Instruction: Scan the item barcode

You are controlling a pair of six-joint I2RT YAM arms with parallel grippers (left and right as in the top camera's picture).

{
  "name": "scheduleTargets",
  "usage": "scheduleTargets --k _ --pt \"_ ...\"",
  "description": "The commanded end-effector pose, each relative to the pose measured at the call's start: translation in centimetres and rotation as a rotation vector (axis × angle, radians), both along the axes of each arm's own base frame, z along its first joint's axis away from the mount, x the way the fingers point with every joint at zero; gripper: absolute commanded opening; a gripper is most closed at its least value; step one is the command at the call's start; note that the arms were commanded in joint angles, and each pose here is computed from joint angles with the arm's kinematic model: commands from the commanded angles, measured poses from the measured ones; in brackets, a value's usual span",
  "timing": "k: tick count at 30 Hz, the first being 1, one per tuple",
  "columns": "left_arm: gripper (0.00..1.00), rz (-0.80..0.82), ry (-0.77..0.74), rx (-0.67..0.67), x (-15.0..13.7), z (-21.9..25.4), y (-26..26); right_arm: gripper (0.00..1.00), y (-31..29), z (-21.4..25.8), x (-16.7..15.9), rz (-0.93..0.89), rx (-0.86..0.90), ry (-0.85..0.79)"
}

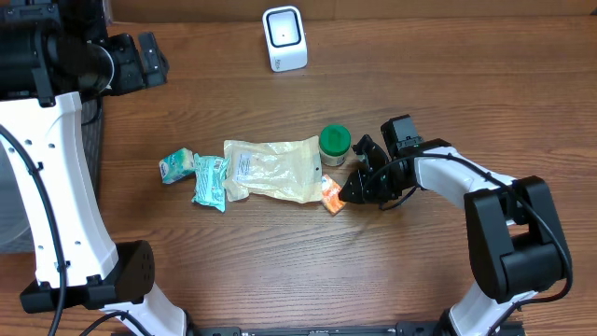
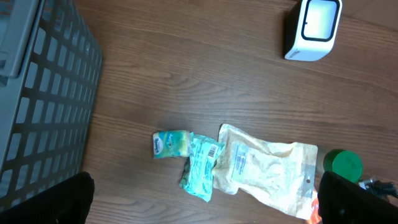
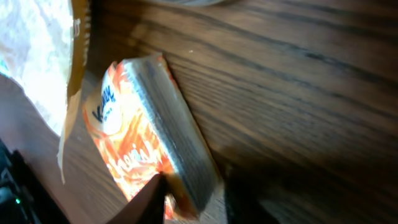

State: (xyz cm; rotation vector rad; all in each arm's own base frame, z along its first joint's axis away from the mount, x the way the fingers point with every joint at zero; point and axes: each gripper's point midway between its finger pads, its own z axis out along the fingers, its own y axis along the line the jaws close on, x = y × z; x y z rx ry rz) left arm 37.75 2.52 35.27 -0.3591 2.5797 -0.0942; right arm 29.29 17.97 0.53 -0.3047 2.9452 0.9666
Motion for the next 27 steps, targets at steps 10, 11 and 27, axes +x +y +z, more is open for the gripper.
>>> scheduleTargets --k 10,11,27 --pt "1.0 -0.014 -0.004 0.016 0.0 0.1 0.1 0.04 -0.2 0.9 0.6 -0.084 0.036 0.066" --pt "1.0 -0.014 -0.004 0.016 0.0 0.1 0.1 0.04 -0.1 1.6 0.6 -0.09 0.061 0.089" --pt "1.0 -0.014 -0.004 0.016 0.0 0.1 0.1 0.04 -0.7 19.2 1.7 -0.158 0.66 0.172"
